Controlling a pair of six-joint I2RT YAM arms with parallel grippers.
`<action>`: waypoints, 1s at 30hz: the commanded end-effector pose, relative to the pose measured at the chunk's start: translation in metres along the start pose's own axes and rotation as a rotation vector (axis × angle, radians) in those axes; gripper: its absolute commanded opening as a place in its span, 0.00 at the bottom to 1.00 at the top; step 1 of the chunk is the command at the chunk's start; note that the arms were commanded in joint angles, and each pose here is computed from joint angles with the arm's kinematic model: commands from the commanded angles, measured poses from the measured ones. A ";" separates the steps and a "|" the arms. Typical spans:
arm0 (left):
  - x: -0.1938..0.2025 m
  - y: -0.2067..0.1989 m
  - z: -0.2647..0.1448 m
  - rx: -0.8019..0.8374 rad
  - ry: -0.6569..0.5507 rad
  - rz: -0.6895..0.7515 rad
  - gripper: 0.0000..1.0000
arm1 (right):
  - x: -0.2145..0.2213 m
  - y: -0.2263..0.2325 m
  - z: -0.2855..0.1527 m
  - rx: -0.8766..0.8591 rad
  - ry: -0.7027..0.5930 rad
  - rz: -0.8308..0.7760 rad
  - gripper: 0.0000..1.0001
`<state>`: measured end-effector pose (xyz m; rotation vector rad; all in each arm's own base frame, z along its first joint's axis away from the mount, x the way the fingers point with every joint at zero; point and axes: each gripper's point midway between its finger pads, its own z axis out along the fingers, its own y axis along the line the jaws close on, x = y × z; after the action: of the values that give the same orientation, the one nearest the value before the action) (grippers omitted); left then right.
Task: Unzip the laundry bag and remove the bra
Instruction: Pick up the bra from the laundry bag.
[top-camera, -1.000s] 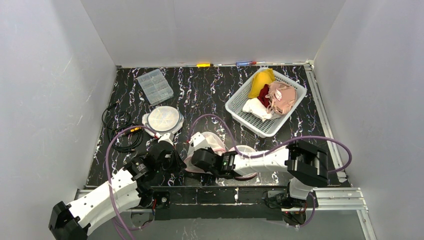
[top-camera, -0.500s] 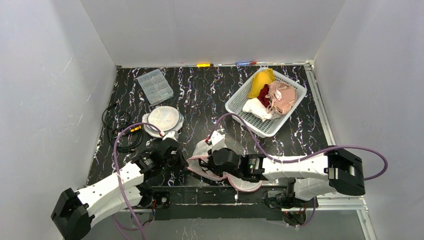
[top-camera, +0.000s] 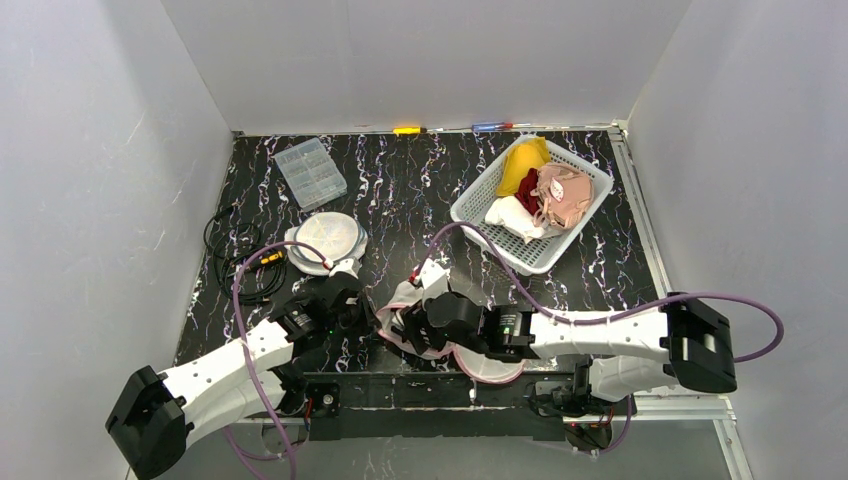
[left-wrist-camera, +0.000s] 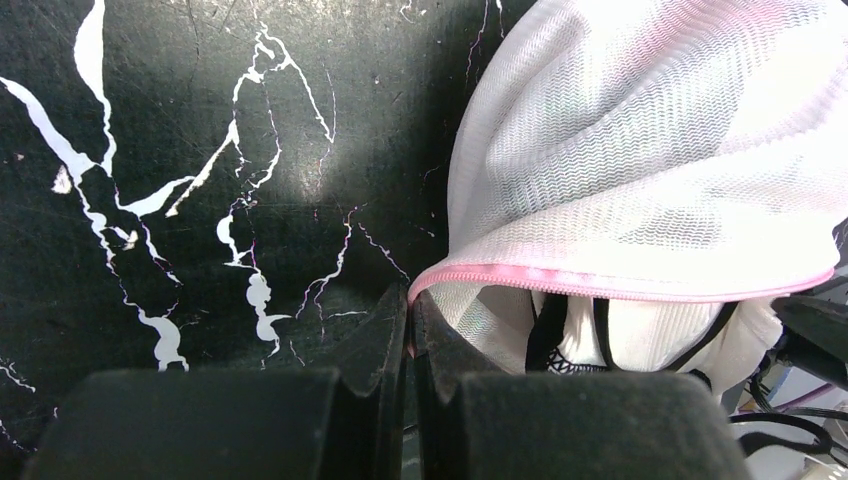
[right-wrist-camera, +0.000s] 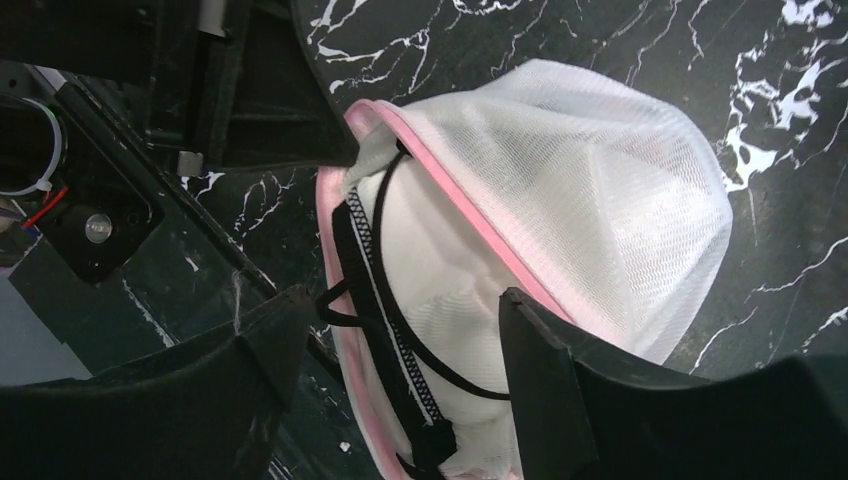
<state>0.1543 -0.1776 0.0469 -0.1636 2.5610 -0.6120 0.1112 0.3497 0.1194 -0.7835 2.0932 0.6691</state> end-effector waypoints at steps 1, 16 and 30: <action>-0.009 -0.009 -0.003 0.023 -0.022 0.004 0.00 | -0.021 0.010 -0.001 0.031 -0.009 -0.080 0.77; -0.006 -0.011 -0.003 0.049 -0.019 -0.018 0.00 | -0.002 -0.010 0.037 0.302 0.052 -0.240 0.78; -0.005 -0.011 -0.002 0.052 -0.019 -0.018 0.00 | -0.006 -0.013 0.031 0.345 0.018 -0.259 0.37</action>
<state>0.1589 -0.1874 0.0564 -0.1691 2.5216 -0.6841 0.1405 0.3553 0.0743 -0.8921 2.0553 0.0574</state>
